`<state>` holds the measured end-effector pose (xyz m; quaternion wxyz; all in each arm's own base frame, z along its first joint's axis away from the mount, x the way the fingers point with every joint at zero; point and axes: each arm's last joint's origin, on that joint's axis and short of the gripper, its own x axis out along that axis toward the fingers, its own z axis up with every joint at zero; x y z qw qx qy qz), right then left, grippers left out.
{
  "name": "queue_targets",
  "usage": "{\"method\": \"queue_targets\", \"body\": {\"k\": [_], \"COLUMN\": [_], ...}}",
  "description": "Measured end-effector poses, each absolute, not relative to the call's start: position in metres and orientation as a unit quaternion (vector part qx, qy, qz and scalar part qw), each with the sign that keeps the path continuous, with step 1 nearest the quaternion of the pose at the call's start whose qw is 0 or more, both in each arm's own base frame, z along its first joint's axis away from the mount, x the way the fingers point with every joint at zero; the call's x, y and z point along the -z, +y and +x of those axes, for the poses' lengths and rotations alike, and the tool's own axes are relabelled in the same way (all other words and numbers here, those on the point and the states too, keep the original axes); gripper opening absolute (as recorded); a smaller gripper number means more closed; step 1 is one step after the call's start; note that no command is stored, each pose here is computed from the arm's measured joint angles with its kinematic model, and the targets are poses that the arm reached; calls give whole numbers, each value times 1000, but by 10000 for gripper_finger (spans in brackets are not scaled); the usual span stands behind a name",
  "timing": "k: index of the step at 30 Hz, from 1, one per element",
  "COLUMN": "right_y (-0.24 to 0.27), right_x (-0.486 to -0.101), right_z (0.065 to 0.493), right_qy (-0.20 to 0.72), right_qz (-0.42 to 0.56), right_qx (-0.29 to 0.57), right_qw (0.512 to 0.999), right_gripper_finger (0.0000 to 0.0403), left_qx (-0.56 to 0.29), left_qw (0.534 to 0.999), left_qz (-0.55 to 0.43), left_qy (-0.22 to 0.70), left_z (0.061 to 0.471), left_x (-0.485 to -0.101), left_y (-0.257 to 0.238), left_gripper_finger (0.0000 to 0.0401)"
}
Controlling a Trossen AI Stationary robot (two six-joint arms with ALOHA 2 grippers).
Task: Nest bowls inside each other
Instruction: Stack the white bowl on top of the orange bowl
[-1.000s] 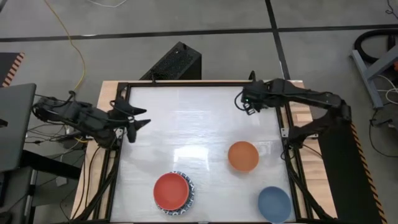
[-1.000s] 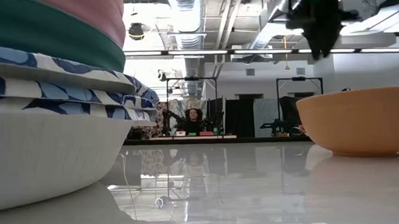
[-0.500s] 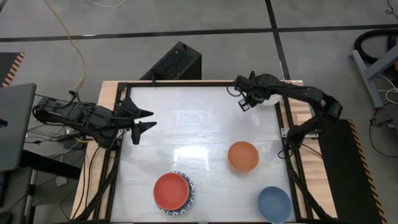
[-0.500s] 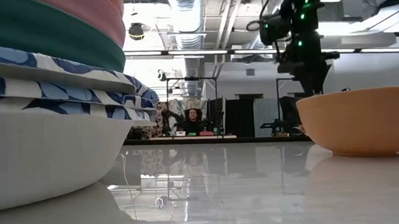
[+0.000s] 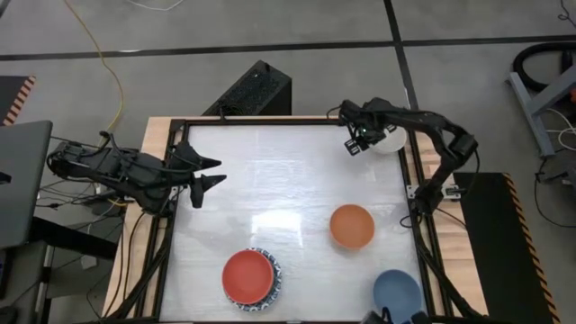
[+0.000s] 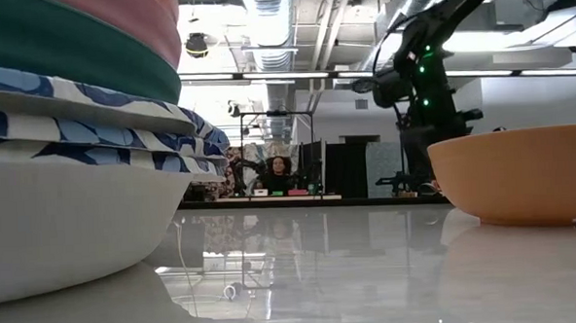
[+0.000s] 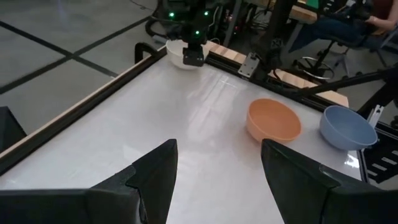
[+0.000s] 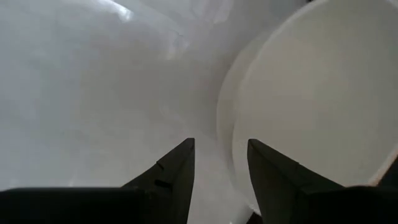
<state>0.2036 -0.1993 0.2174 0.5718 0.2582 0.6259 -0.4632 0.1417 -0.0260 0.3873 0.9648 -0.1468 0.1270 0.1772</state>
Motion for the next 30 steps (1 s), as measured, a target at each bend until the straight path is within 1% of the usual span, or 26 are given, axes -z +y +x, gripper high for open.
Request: {"method": "queue_targets", "body": {"k": [4,6,8,12,13,18,24,30], "right_y": [-207,-209,-210,-210,-210,-204,-181,-147], "right_x": [-207,-204,-200,-196,-196,-203,-225,-245], "right_z": [203,203,204,205,206,208,213,227], "right_qy": [635,638,642,650,651,647,635,626], "right_qz": [269,277,282,284,284,279,265,216], "right_qx": [457,453,449,435,431,422,390,349], "right_qw": [562,558,554,555,556,571,612,663], "right_gripper_finger": [161,144,111,26,17,13,8,8], "left_qx": [-192,-194,-195,-205,-205,-206,-204,-204], "left_qw": [962,962,962,960,960,960,960,960], "left_qz": [-139,-136,-135,-131,-130,-129,-129,-130], "left_qy": [133,137,137,139,139,139,140,139], "left_z": [141,140,140,140,140,140,140,140], "left_x": [-386,-385,-385,-384,-384,-384,-384,-384], "left_y": [-25,-25,-25,-24,-24,-24,-24,-24], "left_gripper_finger": [221,221,221,221,221,221,221,221]}}
